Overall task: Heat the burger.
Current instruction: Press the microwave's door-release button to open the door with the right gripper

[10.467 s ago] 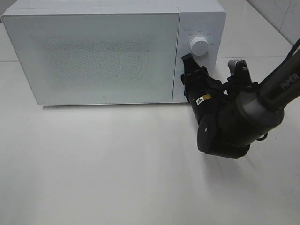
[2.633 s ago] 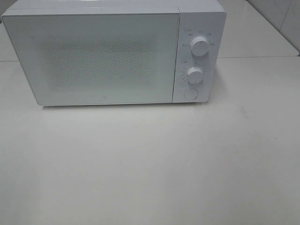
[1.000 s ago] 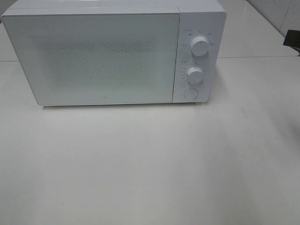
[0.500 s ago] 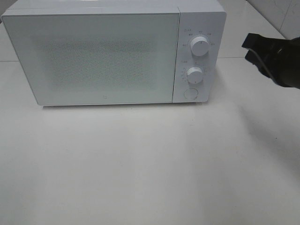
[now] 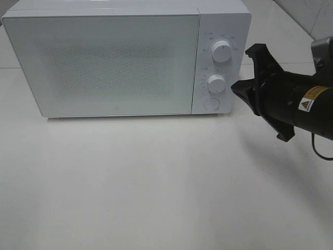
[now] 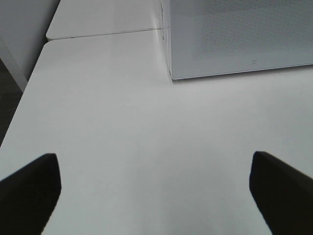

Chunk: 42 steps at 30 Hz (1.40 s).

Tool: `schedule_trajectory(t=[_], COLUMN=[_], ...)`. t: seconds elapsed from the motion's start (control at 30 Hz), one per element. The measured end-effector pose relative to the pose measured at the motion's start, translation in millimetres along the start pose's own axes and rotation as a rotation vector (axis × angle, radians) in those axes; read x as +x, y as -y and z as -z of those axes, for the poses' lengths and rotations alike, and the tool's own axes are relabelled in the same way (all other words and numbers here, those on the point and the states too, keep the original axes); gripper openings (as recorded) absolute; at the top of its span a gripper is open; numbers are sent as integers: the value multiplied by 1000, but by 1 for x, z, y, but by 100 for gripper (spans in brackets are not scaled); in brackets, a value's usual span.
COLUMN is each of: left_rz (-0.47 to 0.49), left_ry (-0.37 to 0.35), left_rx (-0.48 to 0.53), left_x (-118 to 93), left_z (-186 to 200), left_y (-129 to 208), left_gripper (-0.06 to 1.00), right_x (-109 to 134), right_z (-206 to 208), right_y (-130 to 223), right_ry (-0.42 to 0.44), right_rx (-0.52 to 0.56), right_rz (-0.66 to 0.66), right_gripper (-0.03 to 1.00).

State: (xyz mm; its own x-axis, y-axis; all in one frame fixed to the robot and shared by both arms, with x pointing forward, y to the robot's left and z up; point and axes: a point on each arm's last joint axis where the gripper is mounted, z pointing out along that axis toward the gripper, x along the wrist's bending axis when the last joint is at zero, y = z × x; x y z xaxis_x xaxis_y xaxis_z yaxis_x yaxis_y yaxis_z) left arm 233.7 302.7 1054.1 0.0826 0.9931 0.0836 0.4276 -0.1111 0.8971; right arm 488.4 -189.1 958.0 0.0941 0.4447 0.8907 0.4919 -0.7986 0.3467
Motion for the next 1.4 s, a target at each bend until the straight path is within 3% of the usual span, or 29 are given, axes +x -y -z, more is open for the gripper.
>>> schedule_trajectory(t=[0.33,0.53,0.67,0.83,1.4], left_rz=[0,0,0,0,0], left_ry=[0,0,0,0,0], left_rx=[0,0,0,0,0], left_x=[0,0,0,0,0], left_z=[0,0,0,0,0], left_y=[0,0,0,0,0], left_gripper=[97,97,97,97,97], right_x=[-17,-25,-33,-41,-40], right_z=[-15,-20,-20,-24,-63], right_y=[24,36,43,44,49], right_ry=[78,93,147,181,172], right_rx=[-50,-132,-208,-245,-287], right_rz=[-213,-302,-385,-411,-466], right_gripper=[1,1,1,1,1])
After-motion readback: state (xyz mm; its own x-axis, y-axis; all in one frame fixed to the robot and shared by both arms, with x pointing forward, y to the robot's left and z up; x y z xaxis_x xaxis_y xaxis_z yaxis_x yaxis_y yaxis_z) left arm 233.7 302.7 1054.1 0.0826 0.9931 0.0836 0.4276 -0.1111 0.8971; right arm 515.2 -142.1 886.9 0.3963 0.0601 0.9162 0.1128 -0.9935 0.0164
